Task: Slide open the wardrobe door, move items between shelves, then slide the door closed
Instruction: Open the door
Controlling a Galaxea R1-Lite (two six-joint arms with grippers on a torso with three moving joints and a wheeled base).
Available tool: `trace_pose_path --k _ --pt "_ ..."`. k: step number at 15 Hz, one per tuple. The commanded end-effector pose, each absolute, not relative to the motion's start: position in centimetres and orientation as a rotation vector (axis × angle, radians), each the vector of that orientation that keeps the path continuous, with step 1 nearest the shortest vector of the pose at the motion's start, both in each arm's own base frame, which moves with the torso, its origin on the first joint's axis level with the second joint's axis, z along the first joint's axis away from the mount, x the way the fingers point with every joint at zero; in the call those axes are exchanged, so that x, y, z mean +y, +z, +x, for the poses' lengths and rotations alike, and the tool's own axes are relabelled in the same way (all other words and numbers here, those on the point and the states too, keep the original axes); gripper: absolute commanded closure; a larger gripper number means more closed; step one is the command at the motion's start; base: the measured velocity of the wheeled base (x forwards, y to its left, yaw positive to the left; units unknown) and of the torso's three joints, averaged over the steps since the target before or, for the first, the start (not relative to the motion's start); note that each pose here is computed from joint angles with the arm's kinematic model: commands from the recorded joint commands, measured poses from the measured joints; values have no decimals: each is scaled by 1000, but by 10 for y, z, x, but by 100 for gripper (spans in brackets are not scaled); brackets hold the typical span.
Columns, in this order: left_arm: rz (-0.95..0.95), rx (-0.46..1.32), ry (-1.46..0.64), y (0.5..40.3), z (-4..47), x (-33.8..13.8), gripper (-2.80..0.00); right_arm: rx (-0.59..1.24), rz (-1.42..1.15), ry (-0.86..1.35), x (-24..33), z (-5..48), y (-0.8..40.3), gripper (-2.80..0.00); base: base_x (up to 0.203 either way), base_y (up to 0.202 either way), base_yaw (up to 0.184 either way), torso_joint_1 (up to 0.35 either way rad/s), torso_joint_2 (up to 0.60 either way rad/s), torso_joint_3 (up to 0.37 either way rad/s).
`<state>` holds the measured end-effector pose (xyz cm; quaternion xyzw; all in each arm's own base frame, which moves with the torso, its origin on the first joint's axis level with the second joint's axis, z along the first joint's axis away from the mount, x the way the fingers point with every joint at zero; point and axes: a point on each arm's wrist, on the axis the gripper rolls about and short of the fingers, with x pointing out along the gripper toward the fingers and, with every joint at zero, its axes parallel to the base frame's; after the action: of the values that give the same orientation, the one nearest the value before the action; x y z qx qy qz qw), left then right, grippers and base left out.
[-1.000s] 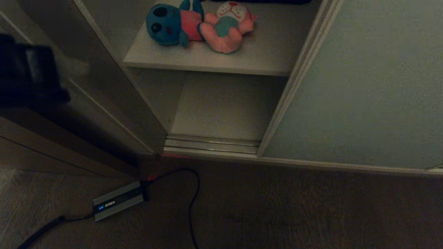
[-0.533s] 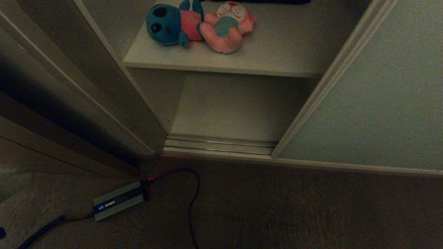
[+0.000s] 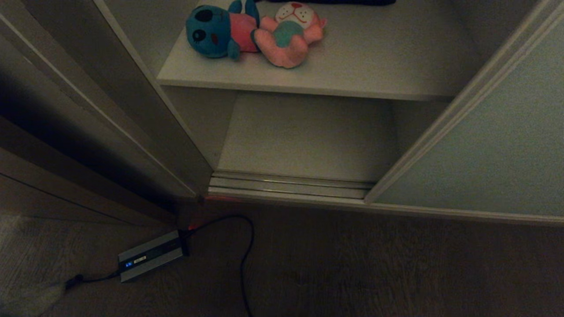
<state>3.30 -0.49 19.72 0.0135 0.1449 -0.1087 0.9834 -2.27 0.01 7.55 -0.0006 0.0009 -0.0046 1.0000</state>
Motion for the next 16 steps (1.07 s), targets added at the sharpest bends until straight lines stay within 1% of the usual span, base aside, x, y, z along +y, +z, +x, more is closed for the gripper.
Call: trace_pose_path --k 1,3,4,5,6,8,10,13,16 --pt "25 277 -194 176 16 -4 0 6 -2 -9 0 -22 74 0 0 0 0 0 0 0" --pt "24 263 -201 160 5 -5 0 6 -2 -8 0 -22 74 0 0 0 0 0 0 0" --pt "25 244 -196 159 1 -5 0 6 -2 -9 0 -22 74 0 0 0 0 0 0 0" --pt "29 215 -196 168 1 -5 0 6 -2 -9 0 -22 74 0 0 0 0 0 0 0" --pt "34 185 -198 183 2 -5 0 6 -2 -8 0 -22 74 0 0 0 0 0 0 0" --pt "44 121 -206 224 10 -5 0 6 -2 -9 0 -22 74 0 0 0 0 0 0 0" --pt "58 90 -254 264 30 -5 0 6 -2 -9 0 -22 74 0 0 0 0 0 0 0" --pt "106 65 -332 317 78 -6 0 6 -2 -8 0 -22 74 0 0 0 0 0 0 0" --pt "120 71 -416 348 132 -13 0 6 -2 -9 0 -22 74 0 0 0 0 0 0 0"
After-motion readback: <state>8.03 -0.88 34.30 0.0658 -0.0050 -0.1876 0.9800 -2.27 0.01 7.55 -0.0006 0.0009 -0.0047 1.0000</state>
